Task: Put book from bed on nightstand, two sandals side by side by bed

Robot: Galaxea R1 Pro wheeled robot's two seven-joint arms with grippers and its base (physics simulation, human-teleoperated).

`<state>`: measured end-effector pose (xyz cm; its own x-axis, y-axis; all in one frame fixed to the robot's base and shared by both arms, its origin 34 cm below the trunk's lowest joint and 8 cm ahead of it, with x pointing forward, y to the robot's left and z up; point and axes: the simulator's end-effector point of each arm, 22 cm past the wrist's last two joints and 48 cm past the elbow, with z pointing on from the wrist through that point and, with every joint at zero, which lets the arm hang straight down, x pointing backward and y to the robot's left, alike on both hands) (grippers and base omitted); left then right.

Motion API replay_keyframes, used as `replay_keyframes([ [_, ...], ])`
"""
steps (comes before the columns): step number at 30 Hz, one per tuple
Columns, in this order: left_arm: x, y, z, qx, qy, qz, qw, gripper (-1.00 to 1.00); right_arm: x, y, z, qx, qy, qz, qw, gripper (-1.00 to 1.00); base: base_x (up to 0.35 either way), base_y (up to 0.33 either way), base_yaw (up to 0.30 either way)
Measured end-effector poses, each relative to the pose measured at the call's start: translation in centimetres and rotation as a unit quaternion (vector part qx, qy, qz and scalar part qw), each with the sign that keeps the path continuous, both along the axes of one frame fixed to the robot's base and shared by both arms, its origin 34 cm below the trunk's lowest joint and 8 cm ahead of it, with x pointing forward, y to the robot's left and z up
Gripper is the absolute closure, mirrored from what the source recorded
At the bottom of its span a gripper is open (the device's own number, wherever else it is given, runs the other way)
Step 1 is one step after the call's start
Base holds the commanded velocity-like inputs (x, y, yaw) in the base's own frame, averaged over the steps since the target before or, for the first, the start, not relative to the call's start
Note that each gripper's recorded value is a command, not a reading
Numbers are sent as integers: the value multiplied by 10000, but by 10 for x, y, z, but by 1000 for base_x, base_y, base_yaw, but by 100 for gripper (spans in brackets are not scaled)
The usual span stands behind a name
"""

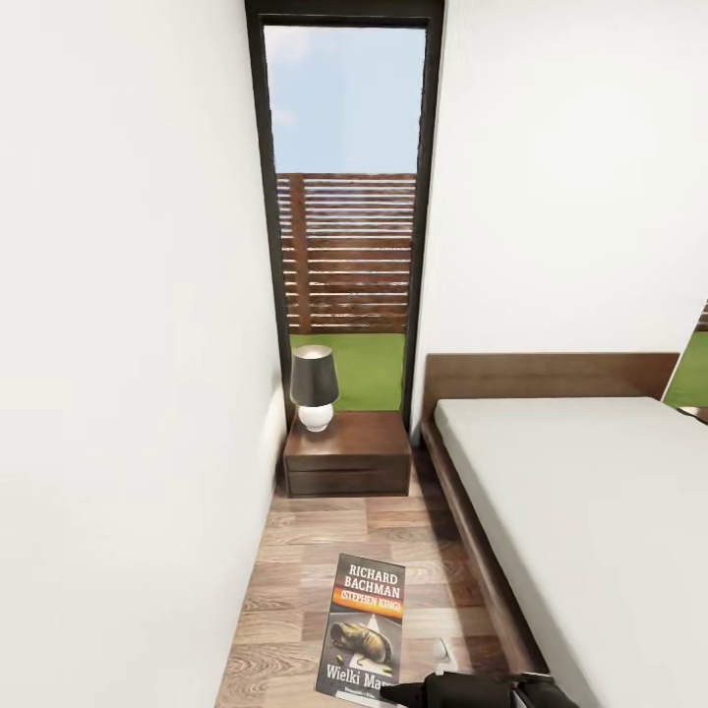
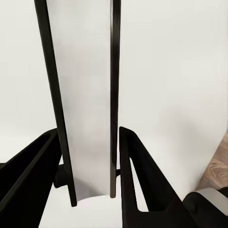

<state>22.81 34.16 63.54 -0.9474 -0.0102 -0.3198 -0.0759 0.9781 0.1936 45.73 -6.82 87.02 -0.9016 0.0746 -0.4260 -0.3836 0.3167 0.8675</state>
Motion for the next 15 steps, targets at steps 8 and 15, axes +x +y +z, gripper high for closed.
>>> replay_keyframes([
  [8,0,0,0,-2,-1,0,10000,-100,0,0,0,-3,-1,-6,10000,100,59,87,0],
  [15,0,0,0,-1,-1,0,10000,-100,0,0,0,-7,-1,-6,10000,100,198,11,0],
])
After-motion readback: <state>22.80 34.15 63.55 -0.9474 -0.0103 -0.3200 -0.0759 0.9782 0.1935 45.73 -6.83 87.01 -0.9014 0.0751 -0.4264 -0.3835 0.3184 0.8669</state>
